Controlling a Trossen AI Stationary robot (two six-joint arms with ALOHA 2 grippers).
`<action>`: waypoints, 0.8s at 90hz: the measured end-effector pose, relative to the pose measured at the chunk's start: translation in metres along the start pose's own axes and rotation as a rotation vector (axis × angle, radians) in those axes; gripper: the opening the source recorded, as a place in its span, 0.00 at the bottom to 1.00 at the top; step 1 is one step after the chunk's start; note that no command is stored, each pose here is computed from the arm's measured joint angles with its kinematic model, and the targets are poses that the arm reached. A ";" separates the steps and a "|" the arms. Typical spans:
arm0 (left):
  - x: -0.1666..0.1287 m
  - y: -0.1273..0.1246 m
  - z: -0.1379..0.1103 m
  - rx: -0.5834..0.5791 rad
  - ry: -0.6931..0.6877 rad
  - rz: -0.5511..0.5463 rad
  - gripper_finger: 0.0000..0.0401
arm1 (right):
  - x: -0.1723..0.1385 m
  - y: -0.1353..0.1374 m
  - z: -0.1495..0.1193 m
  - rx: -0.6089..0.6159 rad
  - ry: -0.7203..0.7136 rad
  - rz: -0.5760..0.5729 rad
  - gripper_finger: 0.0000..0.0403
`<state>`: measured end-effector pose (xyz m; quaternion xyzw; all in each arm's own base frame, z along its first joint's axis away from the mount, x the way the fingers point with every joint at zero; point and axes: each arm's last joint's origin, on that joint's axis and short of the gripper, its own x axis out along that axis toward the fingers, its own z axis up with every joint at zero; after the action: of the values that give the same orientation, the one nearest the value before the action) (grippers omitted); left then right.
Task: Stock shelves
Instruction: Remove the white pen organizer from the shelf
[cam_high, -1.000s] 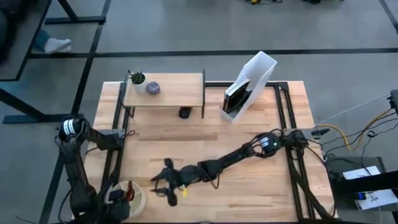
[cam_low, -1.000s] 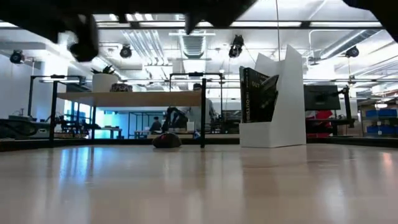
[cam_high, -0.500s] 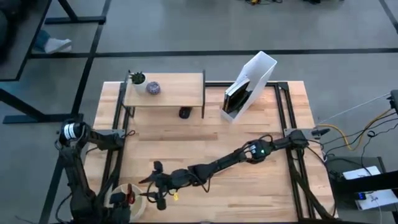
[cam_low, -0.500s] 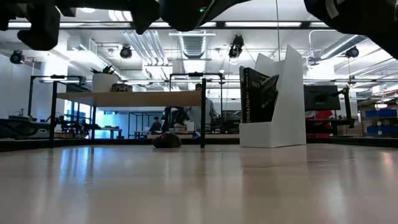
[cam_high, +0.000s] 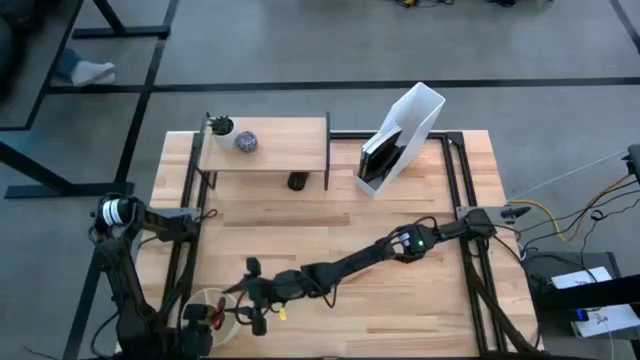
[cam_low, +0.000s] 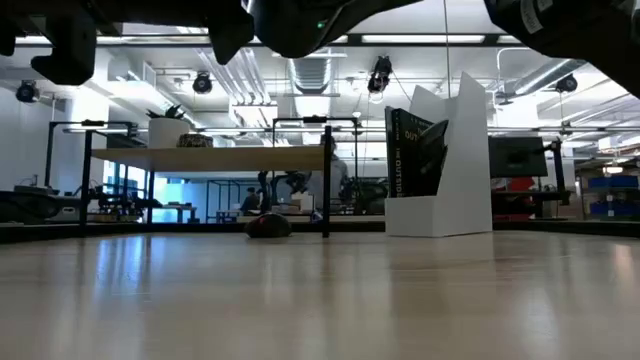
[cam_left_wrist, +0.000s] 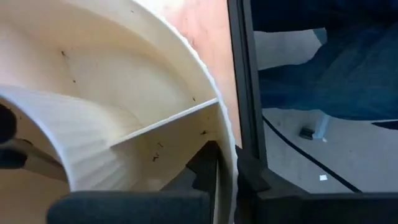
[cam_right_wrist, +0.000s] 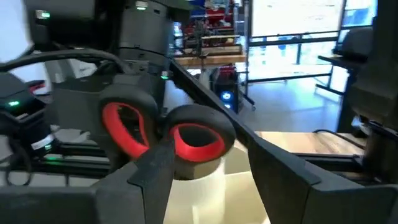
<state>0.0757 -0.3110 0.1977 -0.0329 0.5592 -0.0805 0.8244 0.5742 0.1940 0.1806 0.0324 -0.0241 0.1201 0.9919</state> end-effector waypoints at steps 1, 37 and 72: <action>0.000 0.000 0.000 0.000 -0.002 0.002 0.02 | 0.000 0.000 0.000 0.001 0.000 0.004 0.47; 0.001 0.001 0.001 -0.011 -0.016 0.011 0.02 | 0.000 0.001 -0.001 -0.062 0.002 0.025 0.44; 0.001 0.003 0.000 -0.009 -0.011 0.026 0.03 | 0.000 0.003 -0.001 -0.118 0.002 0.066 0.24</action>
<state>0.0763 -0.3084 0.1968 -0.0299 0.5555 -0.0670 0.8282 0.5733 0.1967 0.1797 -0.0270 -0.0311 0.1512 0.9876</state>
